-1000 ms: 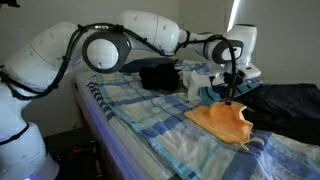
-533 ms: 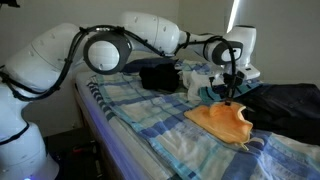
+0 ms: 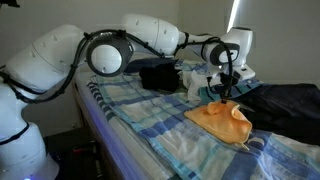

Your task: Unfold the yellow towel

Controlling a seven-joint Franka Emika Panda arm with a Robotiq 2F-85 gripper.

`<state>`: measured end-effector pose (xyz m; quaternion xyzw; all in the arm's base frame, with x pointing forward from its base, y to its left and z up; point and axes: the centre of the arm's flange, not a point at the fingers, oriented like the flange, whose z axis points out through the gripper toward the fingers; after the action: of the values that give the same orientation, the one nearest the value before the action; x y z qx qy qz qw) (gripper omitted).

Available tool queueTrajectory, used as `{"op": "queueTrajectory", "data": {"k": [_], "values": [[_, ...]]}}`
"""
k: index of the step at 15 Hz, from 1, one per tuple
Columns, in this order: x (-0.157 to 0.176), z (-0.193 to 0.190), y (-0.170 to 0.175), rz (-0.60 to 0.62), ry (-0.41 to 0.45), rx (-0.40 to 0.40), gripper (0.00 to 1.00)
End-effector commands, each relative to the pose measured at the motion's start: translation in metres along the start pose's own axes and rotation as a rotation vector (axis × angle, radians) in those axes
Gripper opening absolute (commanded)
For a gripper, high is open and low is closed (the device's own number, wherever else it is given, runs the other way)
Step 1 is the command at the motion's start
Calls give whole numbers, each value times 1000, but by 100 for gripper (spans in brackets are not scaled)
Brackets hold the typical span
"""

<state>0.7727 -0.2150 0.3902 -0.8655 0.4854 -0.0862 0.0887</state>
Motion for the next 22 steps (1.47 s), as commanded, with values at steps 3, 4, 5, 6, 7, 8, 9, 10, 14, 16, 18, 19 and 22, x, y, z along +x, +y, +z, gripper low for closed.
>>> {"op": "queueTrajectory", "data": {"k": [3,4,5,6,7,8,9,10,14,16,18,19,22], "values": [[21,5,-23,44,-8,58,4],[22,7,-24,55,-11,60,4],[23,11,-24,63,-15,58,4],[23,14,-24,71,-17,51,9],[22,18,-23,78,-18,45,30],[22,20,-22,80,-15,41,33],[20,20,-20,79,-12,35,40],[20,20,-18,82,-5,32,49],[24,-9,1,101,33,51,81],[28,-29,13,121,52,54,94],[31,-46,31,144,55,29,100],[32,-52,39,156,50,10,100],[29,-62,60,187,22,-66,100]]}}
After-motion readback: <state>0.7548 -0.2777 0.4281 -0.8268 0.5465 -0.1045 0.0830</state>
